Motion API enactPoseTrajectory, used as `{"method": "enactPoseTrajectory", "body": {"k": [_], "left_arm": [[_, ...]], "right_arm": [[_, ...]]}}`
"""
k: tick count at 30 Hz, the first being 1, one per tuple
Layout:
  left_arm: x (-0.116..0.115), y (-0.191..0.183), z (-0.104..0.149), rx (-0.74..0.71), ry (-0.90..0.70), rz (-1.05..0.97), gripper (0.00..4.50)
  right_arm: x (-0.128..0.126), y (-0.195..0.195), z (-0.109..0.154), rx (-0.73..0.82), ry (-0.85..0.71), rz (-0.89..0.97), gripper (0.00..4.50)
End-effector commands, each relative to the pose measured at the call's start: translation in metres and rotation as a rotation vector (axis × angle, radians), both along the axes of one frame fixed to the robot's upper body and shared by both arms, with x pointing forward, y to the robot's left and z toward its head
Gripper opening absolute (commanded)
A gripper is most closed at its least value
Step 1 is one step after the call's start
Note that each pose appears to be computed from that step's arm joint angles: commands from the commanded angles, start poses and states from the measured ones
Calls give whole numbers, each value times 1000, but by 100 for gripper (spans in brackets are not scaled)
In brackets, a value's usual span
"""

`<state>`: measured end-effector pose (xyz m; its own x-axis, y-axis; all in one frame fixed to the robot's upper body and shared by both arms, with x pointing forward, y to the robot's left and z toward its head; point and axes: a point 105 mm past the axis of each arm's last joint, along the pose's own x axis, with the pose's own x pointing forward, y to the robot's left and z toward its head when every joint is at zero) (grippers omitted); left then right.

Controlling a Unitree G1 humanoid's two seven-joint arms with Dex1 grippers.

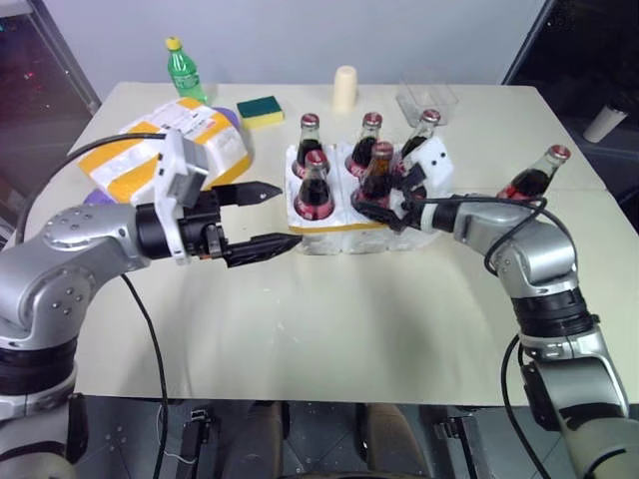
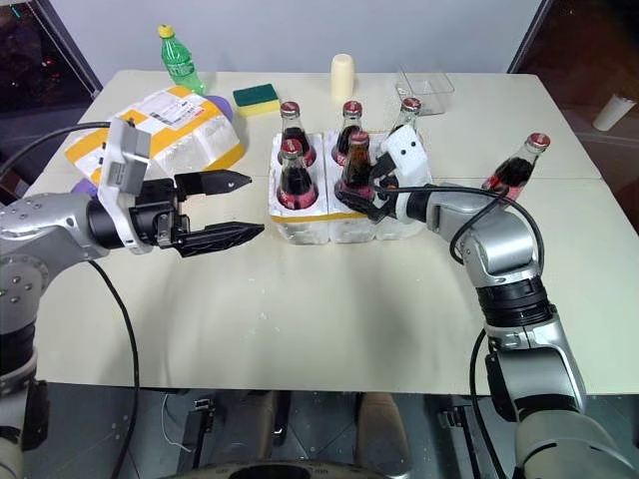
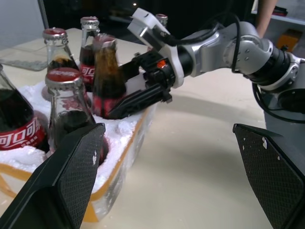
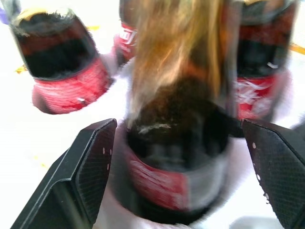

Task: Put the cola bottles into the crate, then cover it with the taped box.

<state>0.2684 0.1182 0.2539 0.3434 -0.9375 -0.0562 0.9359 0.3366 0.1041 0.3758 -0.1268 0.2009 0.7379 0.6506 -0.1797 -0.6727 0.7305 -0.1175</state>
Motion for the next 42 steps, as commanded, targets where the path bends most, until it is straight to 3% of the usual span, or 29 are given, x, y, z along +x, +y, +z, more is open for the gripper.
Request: {"method": "enactPoseTrajectory", "body": {"k": [1,6,10,14,18,22,42], "left_arm": [[-1,-5,7,-2,-40,-34,450],[-1,-7,6,-3,-32,-53,450],[1,-7,4,-1,-27,-64,450],[3,-12,5,-7,-33,-85,450],[4,-16,6,-13,-42,-105,450],[4,-19,8,-15,-47,-111,450],[4,-18,10,-13,-70,-85,450]], "right_arm": [[-23,-33,45,95,-102,-68,439],[-65,-87,68,120,-124,-234,439],[-94,-131,54,37,-81,-430,439],[-103,-169,31,-69,-61,-635,439],[-95,-183,17,-40,-80,-720,439],[-79,-179,20,41,-167,-693,439],[-6,-200,-13,90,-100,-702,439]]}}
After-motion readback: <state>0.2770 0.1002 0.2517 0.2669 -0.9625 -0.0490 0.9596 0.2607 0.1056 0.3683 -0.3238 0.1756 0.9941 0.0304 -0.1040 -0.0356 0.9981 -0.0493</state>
